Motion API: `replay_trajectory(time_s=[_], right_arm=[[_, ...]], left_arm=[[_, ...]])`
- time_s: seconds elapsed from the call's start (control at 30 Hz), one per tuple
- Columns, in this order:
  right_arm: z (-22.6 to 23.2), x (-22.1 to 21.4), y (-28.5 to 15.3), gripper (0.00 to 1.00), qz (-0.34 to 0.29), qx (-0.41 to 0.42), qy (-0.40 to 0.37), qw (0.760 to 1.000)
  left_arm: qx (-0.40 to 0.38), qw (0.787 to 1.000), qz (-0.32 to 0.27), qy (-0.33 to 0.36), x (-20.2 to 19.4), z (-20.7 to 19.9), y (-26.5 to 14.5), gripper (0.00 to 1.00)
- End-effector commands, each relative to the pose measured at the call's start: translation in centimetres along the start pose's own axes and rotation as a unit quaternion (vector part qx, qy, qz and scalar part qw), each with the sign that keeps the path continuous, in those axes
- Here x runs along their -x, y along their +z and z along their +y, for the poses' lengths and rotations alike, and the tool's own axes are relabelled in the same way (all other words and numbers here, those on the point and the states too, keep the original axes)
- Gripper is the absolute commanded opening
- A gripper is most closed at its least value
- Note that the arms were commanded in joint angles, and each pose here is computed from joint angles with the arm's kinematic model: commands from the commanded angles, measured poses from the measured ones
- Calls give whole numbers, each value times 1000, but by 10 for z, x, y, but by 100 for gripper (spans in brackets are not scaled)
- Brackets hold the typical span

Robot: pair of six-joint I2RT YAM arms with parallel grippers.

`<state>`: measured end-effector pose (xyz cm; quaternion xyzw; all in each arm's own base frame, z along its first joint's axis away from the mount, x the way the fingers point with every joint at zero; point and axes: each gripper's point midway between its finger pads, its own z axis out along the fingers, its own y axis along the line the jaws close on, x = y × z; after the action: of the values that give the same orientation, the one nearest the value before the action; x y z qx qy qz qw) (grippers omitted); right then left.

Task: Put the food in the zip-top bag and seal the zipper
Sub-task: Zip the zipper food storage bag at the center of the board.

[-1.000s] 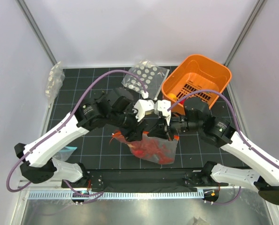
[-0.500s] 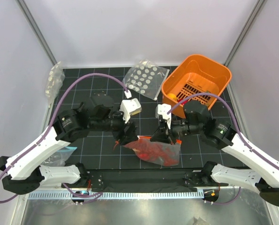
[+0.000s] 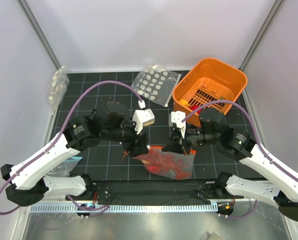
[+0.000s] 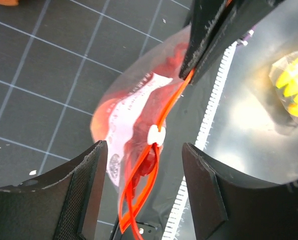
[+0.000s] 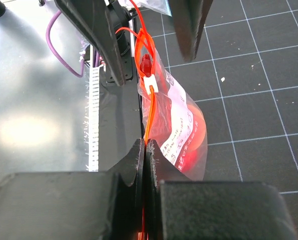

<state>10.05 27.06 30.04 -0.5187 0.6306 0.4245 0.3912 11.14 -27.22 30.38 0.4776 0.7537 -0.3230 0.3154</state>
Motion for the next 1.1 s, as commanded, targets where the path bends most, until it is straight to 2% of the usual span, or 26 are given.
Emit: replay_trajectory(time_s=[0.0, 0.07, 0.13, 0.17, 0.2, 0.3, 0.37, 0.53, 0.6, 0.63, 0.67, 0.77, 1.07], right_arm=[[9, 29, -10, 1, -49, 6, -25, 998], [9, 30, -10, 1, -51, 6, -26, 998], [9, 31, -10, 1, -53, 6, -27, 998], [9, 31, -11, 1, -54, 5, -26, 998], [10, 32, -11, 1, -56, 6, -28, 998], [10, 30, -10, 1, -53, 10, -26, 998], [10, 29, -10, 1, -50, 10, -24, 998], [10, 24, -7, 1, -49, 11, -18, 999], [10, 22, -5, 6, -48, 16, -14, 999], [10, 22, -4, 12, -47, 16, -12, 999], [9, 20, -1, 27, -44, 19, -9, 999], [6, 20, 6, 45, -40, 25, -8, 999], [0, 9, 19, 49, -12, 38, -21, 999]], left_arm=[[-39, 999, -9, 7, 3, -12, 6, 64], [-41, 999, -4, 5, -1, -12, 8, 63], [-41, 999, -1, 5, -4, -12, 10, 56], [-43, 999, 2, 4, -5, -12, 11, 50], [-46, 999, 3, 4, -6, -13, 12, 36], [-45, 999, 5, 1, -7, -12, 13, 9], [-43, 999, 2, 3, -5, -12, 13, 0], [-49, 999, -2, 4, 1, -15, 8, 0], [-58, 998, 0, 4, 3, -18, 9, 0], [-63, 998, 0, 2, 4, -20, 9, 0], [-71, 997, -2, 3, 6, -23, 8, 0], [-83, 997, -6, 2, 13, -27, 8, 0], [-87, 996, 1, 3, 15, -28, 10, 0]])
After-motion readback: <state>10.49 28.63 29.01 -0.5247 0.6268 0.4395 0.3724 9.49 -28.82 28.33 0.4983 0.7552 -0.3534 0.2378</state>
